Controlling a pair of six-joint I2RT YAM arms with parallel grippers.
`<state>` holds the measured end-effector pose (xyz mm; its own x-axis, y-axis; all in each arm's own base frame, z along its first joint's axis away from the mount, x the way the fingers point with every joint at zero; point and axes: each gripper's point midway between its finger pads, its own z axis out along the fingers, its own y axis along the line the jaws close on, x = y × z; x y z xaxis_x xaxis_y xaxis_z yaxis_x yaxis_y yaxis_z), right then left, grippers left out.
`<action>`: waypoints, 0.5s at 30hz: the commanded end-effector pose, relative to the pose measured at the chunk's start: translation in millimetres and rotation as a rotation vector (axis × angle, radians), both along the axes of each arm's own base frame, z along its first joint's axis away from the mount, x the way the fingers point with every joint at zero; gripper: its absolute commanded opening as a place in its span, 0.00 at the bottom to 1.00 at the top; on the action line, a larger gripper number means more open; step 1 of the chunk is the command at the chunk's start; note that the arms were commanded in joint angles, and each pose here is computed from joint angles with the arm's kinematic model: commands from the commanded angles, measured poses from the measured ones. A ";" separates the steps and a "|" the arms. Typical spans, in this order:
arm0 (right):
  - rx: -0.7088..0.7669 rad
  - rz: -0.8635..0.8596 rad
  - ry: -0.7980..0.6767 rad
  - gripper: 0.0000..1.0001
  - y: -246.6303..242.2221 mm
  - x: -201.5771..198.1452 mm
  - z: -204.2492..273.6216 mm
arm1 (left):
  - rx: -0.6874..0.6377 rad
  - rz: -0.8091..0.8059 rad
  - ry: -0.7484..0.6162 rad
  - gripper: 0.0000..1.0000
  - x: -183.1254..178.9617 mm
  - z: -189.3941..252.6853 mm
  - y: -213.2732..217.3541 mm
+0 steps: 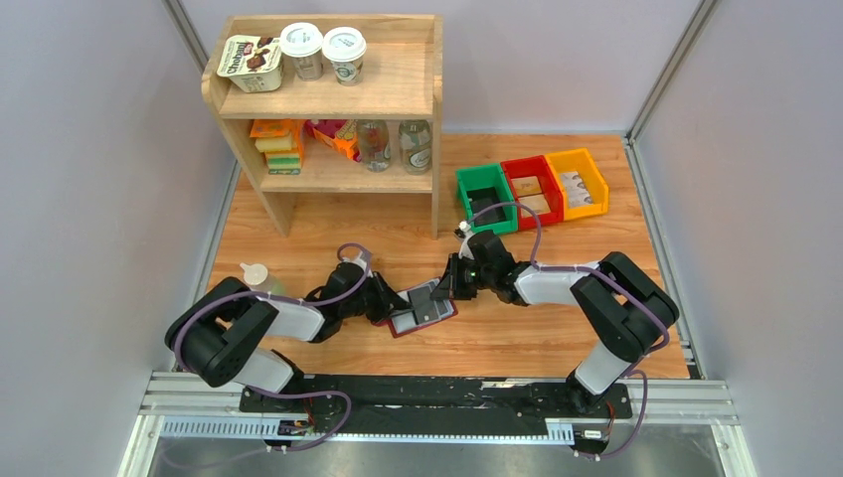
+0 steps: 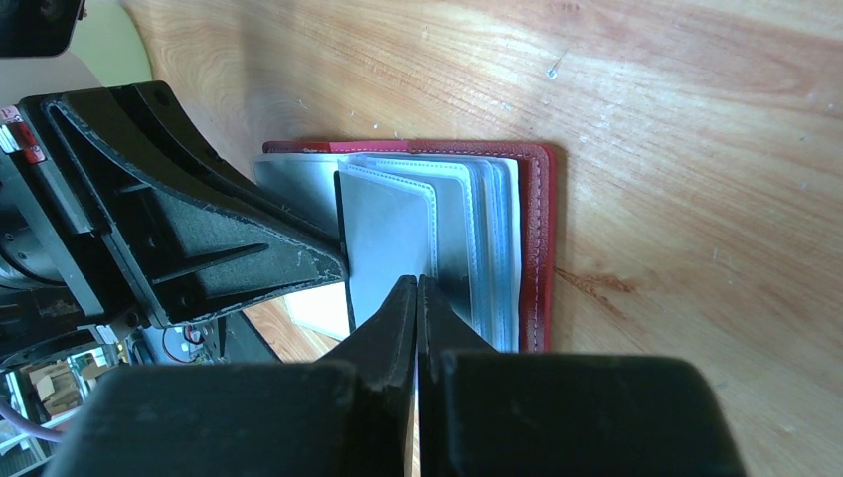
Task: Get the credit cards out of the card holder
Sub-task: Remove the credit card from the card holder.
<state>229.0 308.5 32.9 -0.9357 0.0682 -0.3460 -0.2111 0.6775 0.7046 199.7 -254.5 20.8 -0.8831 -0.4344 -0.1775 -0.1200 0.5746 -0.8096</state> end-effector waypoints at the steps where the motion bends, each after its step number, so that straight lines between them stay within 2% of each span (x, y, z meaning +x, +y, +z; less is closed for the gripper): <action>1: -0.173 -0.023 0.090 0.00 -31.0 -19.8 -48.0 | -0.029 0.013 -0.052 0.16 3.7 10.3 0.6; 5: -0.175 -0.021 0.093 0.00 -30.8 -19.8 -48.4 | -0.032 0.006 -0.063 0.16 5.9 13.1 -1.4; 12: -0.179 -0.019 0.094 0.00 -30.2 -19.0 -49.2 | -0.034 -0.011 -0.022 0.26 2.6 1.7 -4.9; 15: -0.181 -0.017 0.090 0.00 -30.0 -18.2 -48.3 | -0.044 -0.009 -0.011 0.26 1.4 -0.5 -5.4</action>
<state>228.3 309.9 32.3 -0.9375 0.0633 -0.3423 -0.2135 0.6719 0.7092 199.0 -257.1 20.4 -0.8851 -0.4323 -0.1723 -0.1108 0.5553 -0.8242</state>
